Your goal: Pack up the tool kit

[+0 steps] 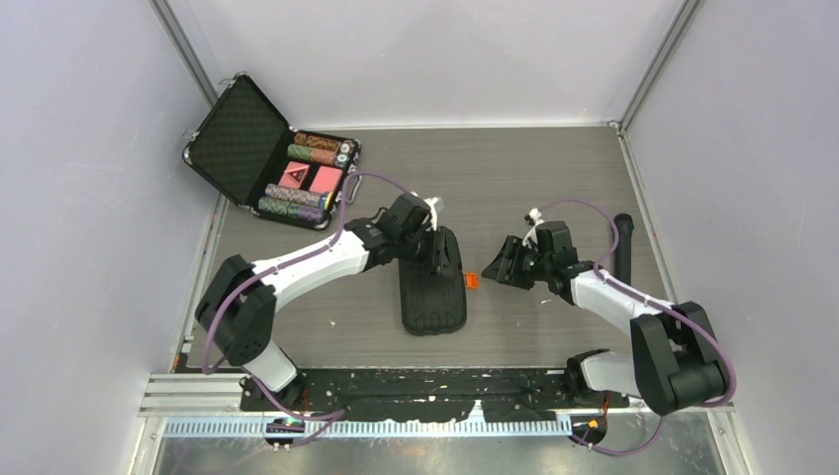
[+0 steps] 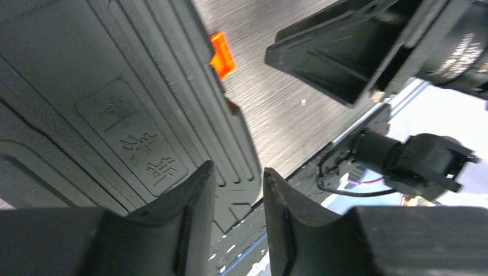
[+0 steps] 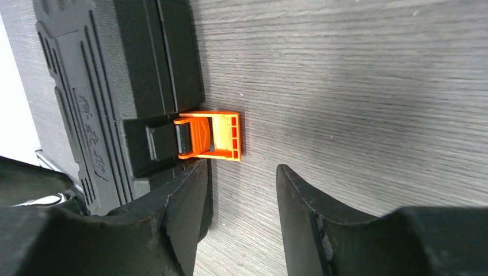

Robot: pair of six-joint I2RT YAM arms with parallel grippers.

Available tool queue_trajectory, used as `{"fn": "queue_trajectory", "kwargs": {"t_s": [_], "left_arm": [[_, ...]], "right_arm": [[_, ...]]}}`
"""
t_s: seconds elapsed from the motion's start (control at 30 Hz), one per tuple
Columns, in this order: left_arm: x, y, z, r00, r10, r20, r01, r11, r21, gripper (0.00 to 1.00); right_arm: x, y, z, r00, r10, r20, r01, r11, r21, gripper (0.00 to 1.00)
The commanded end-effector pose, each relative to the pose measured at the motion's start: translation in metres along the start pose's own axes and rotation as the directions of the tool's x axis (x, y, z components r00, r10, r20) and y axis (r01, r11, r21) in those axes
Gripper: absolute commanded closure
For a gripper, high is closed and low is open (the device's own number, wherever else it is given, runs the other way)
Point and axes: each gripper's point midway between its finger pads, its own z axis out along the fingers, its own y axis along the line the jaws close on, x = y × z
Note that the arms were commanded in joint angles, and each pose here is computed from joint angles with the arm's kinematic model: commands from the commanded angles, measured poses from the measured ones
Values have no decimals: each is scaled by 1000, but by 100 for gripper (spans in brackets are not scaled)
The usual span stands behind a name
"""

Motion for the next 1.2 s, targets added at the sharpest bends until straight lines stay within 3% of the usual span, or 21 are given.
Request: {"fn": "queue_trajectory", "kwargs": {"t_s": [0.0,0.17,0.43,0.57,0.83,1.17], "left_arm": [[18,20,11,997,6,-83,-11,998,-61,66],[40,47,20,987,-2,-161,-20,990,-136,77],[68,68,32,974,-51,-222,16,987,-157,80],[70,69,32,973,-53,-223,18,988,-156,80],[67,69,30,976,-39,-215,4,987,-163,81],[66,71,28,976,-34,-215,-3,985,-172,81]], "right_arm": [[-3,15,13,1000,24,1,-24,995,-100,48],[5,16,29,997,62,-40,-67,989,-132,54],[18,10,53,992,97,-81,-107,986,-131,57],[20,20,48,990,107,-97,-124,975,-186,64],[7,59,21,996,67,-66,-86,937,-337,88],[3,85,9,996,49,-68,-74,895,-440,93]]}}
